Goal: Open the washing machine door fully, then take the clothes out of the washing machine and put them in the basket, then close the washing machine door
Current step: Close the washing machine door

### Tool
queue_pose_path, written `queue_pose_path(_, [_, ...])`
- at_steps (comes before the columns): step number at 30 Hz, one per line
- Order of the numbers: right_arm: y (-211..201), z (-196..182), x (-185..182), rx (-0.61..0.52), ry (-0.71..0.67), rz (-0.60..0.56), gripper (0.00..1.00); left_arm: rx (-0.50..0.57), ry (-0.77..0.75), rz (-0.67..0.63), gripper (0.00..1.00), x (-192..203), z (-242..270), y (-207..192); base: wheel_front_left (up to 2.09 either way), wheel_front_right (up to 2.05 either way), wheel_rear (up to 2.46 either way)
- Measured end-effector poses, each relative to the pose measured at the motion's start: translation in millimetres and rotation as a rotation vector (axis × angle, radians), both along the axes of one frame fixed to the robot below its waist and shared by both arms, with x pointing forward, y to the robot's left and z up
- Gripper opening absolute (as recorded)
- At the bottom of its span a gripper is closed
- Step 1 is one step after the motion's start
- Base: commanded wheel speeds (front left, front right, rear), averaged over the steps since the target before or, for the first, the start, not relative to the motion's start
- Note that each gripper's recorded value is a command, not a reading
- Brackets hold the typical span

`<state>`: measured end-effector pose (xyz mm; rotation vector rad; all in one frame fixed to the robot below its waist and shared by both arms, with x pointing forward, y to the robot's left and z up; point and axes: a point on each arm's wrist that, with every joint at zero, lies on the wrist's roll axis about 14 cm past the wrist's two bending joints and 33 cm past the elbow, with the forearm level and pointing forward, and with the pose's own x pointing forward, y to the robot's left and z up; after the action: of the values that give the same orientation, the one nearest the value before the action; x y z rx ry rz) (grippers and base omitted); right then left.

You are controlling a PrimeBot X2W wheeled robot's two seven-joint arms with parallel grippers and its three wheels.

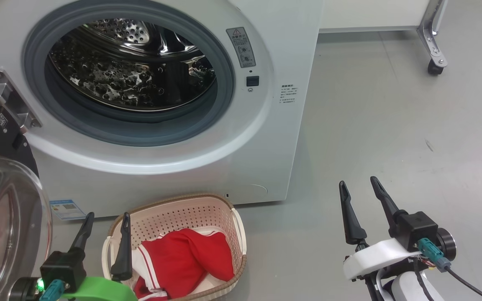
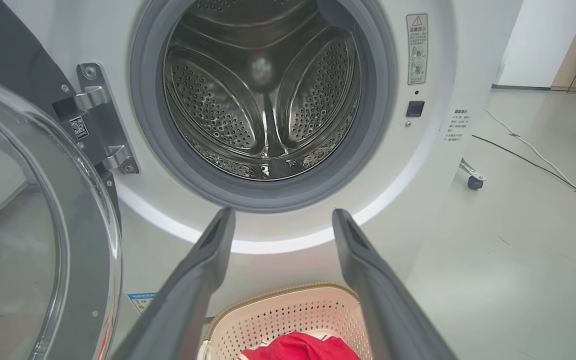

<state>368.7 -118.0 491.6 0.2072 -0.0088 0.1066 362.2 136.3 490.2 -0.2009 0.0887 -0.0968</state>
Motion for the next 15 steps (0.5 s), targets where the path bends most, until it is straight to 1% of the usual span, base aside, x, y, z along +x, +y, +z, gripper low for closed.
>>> queue_pose_path(8, [-0.2,0.3,0.1,0.0,-0.001,-0.001,1.0,0.01,0.001,0.001,1.0,-1.8,2.1,0.0,-0.65,1.08,-0.43])
queue_pose_path(15, [-0.7,-0.1,0.2,0.0,0.0,-0.002,1.0,0.01,0.001,-0.006,1.0,-2.4,4.1,-1.8,-1.05,1.33,-0.28])
